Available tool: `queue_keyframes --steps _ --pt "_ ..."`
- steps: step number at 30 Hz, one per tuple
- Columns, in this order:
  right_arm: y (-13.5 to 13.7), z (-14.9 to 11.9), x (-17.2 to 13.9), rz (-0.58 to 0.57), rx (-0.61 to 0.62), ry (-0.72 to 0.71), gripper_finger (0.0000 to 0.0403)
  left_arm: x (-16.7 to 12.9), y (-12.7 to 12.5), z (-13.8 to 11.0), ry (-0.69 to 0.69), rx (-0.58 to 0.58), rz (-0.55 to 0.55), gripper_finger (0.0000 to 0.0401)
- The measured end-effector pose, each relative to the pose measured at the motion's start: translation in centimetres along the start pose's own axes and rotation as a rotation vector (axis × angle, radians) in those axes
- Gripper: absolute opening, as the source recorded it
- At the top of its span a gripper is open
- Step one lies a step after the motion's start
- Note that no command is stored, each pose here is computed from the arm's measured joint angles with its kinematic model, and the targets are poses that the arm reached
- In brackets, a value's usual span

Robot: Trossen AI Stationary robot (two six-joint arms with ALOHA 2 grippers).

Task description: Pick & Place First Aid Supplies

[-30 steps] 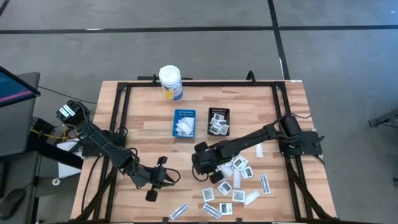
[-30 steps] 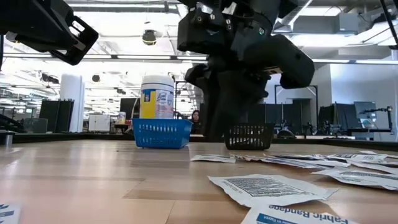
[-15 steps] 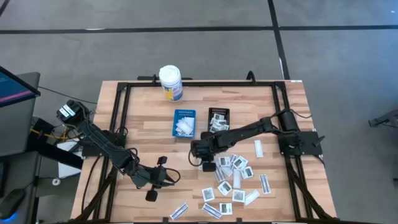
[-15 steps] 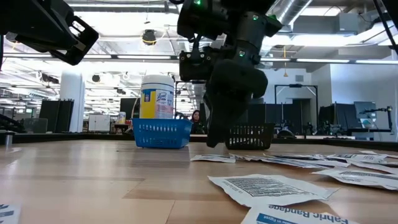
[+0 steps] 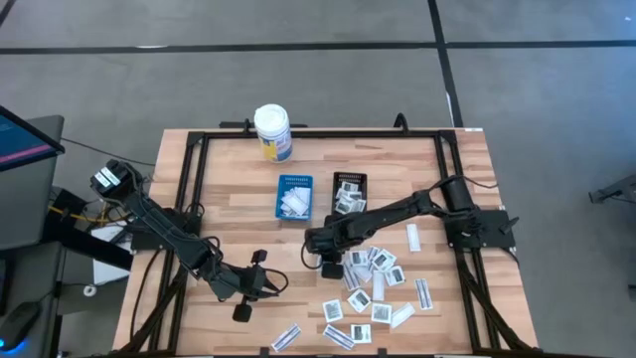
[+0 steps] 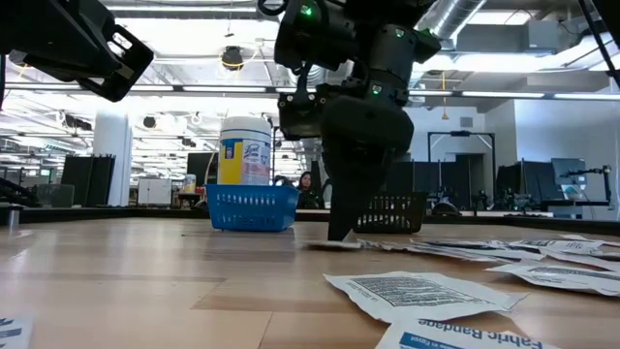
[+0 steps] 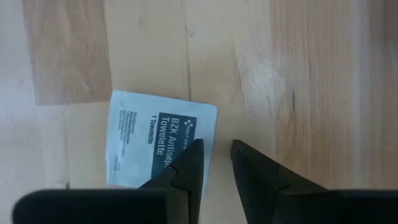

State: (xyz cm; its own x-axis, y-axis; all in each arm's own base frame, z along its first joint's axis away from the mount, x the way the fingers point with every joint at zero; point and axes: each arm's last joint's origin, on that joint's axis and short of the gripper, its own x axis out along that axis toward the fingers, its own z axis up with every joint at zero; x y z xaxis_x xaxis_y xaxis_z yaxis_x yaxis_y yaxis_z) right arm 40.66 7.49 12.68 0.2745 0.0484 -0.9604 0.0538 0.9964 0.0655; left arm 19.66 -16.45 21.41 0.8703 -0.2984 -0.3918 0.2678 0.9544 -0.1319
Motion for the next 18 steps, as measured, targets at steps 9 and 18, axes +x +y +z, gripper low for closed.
queue_keyframes --steps 9,18 --pt "0.04 -0.12 0.68 -0.097 -0.016 -0.014 0.0061 0.0 0.0 0.0 0.0 0.0 0.0 0.0049" --pt "0.03 0.04 0.54 -0.081 -0.015 -0.008 0.0011 0.0 0.0 0.0 0.0 0.0 0.0 0.0049"
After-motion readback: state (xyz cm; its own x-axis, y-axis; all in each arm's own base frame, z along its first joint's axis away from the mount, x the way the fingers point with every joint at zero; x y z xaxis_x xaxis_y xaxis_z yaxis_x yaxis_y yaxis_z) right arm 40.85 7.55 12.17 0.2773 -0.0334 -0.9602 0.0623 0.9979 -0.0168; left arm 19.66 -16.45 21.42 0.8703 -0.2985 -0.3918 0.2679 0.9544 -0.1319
